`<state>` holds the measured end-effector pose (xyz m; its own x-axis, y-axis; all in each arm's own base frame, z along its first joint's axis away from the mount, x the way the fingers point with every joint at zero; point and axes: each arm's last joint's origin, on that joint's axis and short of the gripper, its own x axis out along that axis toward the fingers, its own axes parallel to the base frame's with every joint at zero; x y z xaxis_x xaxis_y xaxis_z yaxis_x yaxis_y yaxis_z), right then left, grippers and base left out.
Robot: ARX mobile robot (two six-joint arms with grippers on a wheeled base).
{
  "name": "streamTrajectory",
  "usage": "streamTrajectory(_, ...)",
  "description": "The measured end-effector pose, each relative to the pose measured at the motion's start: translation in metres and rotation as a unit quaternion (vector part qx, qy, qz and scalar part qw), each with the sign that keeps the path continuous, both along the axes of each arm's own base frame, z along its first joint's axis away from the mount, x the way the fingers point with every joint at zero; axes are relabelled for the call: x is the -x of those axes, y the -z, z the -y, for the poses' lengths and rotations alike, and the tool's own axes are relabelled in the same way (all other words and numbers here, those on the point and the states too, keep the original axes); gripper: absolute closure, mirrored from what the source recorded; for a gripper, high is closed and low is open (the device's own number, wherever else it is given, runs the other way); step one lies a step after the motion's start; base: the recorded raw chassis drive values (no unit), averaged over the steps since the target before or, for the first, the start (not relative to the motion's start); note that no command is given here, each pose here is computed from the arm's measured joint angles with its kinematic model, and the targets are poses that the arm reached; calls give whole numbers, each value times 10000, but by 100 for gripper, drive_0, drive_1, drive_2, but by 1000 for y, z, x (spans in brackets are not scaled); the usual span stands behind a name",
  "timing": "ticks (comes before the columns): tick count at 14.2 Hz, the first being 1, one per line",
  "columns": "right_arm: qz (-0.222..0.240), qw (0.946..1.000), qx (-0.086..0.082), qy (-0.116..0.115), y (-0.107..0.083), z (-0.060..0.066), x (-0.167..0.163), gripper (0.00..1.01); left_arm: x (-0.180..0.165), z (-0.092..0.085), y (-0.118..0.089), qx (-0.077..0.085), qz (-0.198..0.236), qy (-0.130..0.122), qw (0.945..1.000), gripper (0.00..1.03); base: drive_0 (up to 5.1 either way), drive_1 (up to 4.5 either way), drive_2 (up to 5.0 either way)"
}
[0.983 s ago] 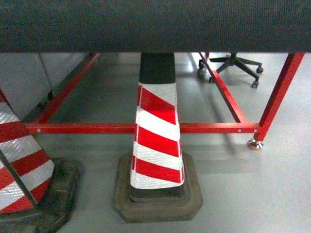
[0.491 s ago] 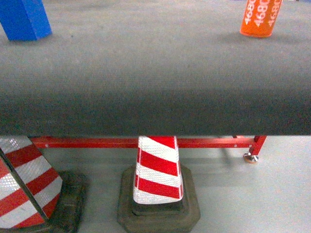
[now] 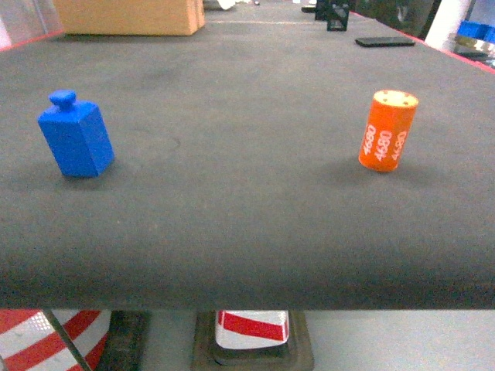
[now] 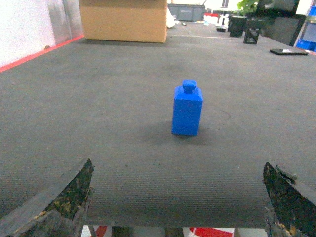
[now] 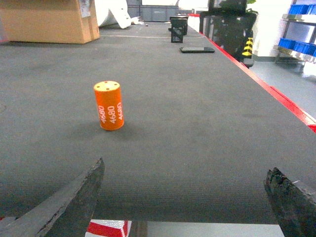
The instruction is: Sort blue parts and orange caps into right shelf containers
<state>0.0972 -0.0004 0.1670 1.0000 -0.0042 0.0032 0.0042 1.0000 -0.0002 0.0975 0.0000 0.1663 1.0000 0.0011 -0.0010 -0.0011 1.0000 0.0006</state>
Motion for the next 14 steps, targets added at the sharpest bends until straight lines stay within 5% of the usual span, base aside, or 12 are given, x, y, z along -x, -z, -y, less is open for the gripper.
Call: streamTrajectory(14,-2,10000,0,0,0,0,0,3,0,0,0,0,-2,10,10000,5,0,0,0)
